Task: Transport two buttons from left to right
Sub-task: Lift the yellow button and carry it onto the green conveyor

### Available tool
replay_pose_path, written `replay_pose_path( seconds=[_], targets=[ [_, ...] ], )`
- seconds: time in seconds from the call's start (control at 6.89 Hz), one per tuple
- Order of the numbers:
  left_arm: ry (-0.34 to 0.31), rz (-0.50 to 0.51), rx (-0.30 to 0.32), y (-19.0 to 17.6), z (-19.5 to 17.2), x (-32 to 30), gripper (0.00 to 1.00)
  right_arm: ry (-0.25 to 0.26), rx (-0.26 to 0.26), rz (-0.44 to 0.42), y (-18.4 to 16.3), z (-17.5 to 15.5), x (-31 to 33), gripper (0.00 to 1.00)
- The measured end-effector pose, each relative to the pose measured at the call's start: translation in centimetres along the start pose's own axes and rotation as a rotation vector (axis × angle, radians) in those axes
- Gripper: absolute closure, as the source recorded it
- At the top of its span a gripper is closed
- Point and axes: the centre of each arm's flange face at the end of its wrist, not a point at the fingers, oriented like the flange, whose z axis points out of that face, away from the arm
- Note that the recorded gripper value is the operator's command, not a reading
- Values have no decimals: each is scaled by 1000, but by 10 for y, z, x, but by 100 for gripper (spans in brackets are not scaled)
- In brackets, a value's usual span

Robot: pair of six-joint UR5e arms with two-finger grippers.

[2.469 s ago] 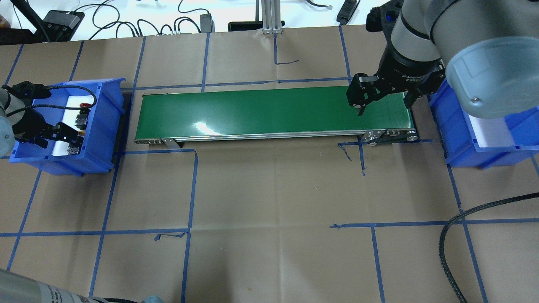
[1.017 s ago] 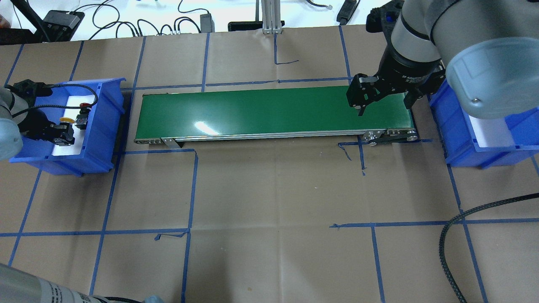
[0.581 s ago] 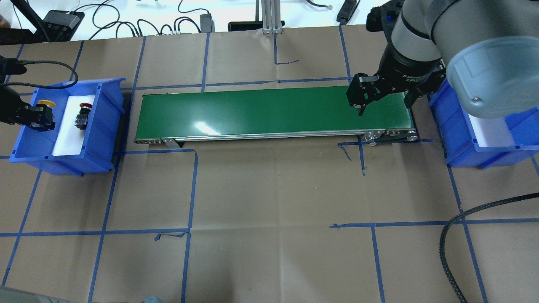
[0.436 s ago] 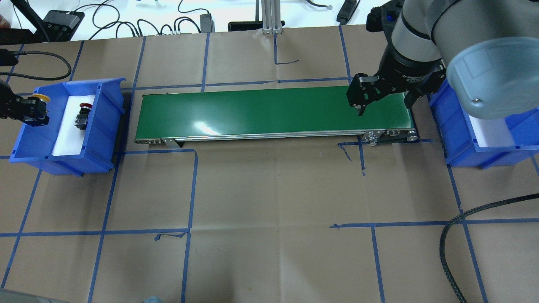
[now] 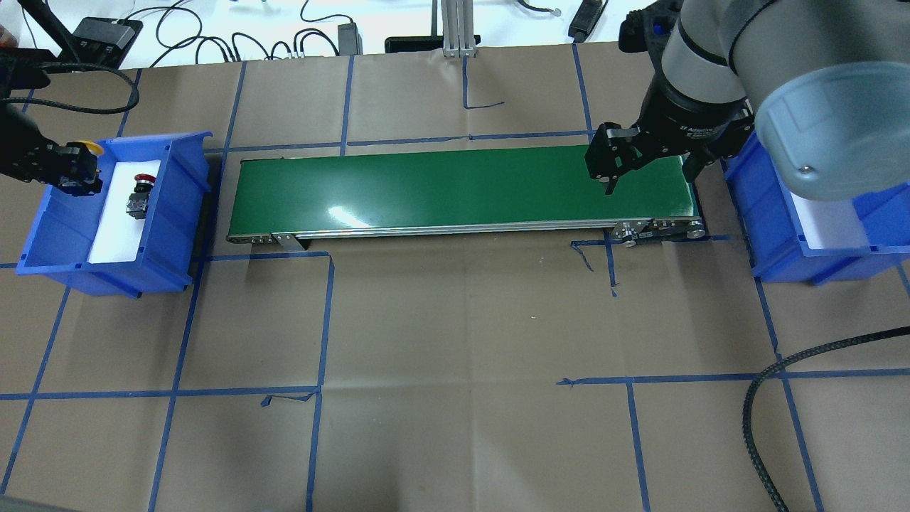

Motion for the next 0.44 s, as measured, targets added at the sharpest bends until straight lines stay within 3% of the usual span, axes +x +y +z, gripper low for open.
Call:
replay_pose_path(
  seconds=[0.44],
  targets=[
    [23, -68, -33, -26, 14, 147, 91, 1, 0, 0, 0, 0, 0, 0]
  ],
)
